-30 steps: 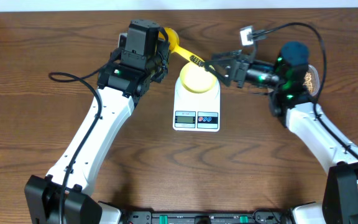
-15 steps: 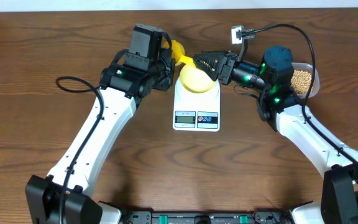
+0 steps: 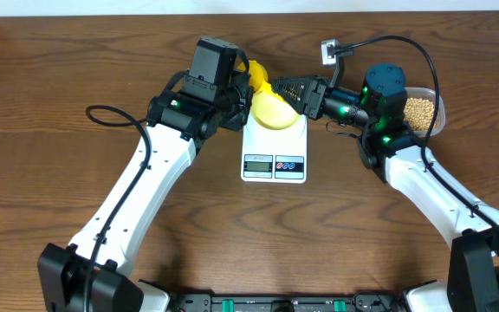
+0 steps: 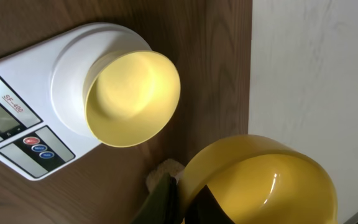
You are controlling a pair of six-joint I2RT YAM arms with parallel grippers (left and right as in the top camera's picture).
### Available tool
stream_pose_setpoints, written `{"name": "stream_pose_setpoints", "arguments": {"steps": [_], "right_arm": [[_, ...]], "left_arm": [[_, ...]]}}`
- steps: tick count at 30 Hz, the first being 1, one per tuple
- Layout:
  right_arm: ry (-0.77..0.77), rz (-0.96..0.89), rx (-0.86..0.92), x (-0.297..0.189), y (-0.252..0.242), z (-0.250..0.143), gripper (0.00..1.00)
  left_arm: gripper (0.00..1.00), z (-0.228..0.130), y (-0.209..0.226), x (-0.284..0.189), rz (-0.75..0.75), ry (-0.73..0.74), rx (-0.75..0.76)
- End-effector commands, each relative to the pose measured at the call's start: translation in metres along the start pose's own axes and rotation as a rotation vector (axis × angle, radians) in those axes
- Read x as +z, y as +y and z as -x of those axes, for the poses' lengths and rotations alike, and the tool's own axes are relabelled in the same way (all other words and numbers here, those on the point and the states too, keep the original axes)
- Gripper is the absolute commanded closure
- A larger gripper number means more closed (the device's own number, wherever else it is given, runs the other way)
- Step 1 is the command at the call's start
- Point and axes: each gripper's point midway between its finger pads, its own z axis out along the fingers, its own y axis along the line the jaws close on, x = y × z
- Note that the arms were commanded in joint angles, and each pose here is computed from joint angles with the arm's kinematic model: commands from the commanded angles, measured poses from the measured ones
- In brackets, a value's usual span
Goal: Scoop item into bowl and weigh 50g on scale
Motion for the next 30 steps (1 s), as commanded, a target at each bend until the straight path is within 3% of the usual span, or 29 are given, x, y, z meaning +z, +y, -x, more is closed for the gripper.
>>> {"name": "stream_pose_setpoints", "arguments": {"steps": [1, 18, 20, 24, 26, 27, 30], "right_arm": [[0.03, 0.031, -0.012, 0.007, 0.014, -0.007, 0.63], [0.045, 0.036, -0.016, 0.01, 0.016, -0.012, 0.71], [0.045, 0.036, -0.015, 0.01, 0.016, -0.013, 0.75], [0.049, 0.031, -0.008, 0.01, 0.015, -0.014, 0.99], [0.058, 0.019, 0.006, 0.01, 0.012, -0.016, 0.99], [0.06, 0.006, 0.016, 0.01, 0.009, -0.017, 0.99], [0.054, -0.005, 0.012, 0.01, 0.006, -0.016, 0.99]], "left_arm": [[0.92, 0.001, -0.001, 0.0, -0.001, -0.012, 0.067], [0.92, -0.01, 0.002, 0.002, 0.007, 0.007, 0.119], [0.92, -0.01, 0.002, 0.002, 0.007, 0.007, 0.119], [0.92, -0.01, 0.002, 0.002, 0.007, 0.007, 0.119], [0.91, -0.01, 0.002, 0.002, 0.007, 0.007, 0.119], [0.83, -0.01, 0.002, 0.002, 0.007, 0.007, 0.119], [0.45, -0.009, 0.002, 0.002, 0.007, 0.005, 0.117]]}}
